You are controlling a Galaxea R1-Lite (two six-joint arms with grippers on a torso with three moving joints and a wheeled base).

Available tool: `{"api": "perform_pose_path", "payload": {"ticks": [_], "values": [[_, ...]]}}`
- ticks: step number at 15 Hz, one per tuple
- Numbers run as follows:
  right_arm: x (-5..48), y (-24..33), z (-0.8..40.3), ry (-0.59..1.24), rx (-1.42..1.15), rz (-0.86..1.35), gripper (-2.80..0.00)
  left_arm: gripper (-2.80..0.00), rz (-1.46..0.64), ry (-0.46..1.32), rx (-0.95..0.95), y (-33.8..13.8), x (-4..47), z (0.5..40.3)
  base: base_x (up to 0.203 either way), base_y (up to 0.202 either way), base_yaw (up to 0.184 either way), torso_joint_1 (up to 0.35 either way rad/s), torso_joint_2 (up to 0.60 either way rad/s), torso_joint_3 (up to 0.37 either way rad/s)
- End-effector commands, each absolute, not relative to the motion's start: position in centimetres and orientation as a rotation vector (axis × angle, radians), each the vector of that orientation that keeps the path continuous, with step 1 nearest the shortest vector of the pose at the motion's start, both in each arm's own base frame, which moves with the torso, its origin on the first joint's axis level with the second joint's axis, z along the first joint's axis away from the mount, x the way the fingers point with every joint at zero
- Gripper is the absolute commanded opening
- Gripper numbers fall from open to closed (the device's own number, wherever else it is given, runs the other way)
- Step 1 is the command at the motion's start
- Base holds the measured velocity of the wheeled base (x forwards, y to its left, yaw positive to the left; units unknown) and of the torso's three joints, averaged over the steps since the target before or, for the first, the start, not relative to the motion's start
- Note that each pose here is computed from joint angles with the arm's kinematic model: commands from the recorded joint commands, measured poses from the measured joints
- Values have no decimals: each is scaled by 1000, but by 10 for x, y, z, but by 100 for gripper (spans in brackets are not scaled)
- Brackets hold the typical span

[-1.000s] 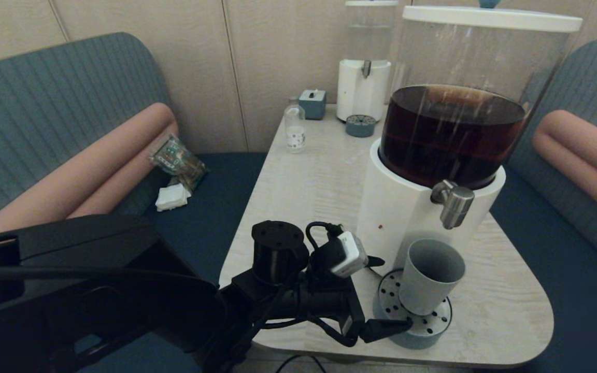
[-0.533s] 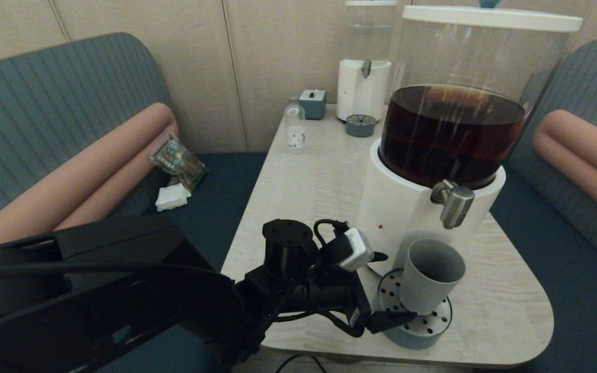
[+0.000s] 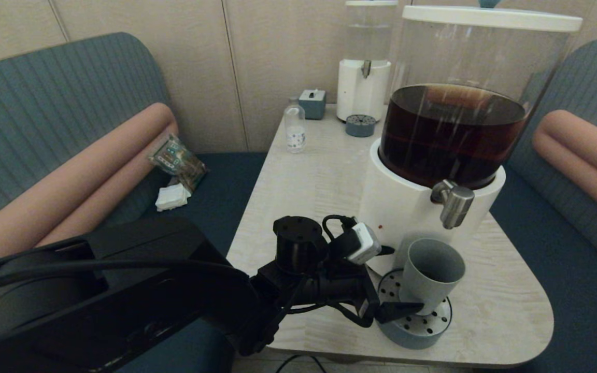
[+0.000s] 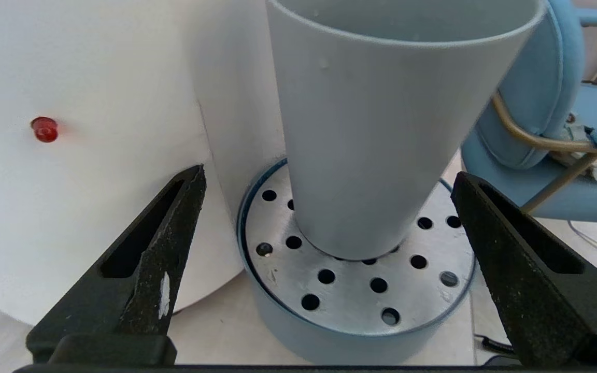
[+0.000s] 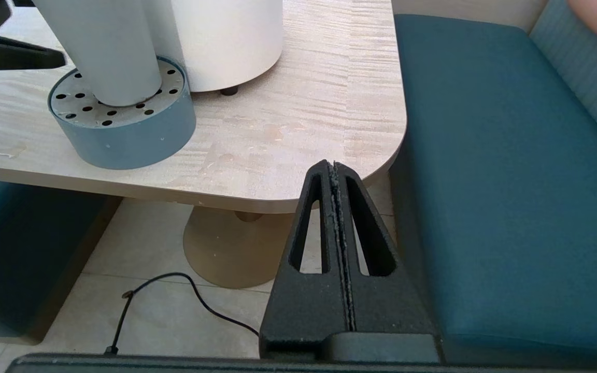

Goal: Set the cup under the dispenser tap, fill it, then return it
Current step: Place the cup next to the water dispenser

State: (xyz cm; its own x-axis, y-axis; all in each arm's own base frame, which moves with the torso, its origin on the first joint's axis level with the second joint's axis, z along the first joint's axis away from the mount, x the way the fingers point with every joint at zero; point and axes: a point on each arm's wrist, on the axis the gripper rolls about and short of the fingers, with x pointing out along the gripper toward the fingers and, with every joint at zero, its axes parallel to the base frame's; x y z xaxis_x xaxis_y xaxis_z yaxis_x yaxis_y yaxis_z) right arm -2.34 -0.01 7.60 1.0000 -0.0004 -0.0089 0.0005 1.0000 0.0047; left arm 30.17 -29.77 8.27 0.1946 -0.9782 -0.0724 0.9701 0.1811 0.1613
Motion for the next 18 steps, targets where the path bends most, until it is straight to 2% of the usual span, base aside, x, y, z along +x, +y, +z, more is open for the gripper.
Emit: {"api": "perform_pose_path", "payload": {"ticks": [1,18], "values": [[-23,0,76,8,5,0,-280,0,-1390,-54,187,-303,302,78,0,0,0,0,0,0],[-23,0,76,8,5,0,-280,0,-1397,-100,146,-337,302,68,0,0,0,0,0,0]]}}
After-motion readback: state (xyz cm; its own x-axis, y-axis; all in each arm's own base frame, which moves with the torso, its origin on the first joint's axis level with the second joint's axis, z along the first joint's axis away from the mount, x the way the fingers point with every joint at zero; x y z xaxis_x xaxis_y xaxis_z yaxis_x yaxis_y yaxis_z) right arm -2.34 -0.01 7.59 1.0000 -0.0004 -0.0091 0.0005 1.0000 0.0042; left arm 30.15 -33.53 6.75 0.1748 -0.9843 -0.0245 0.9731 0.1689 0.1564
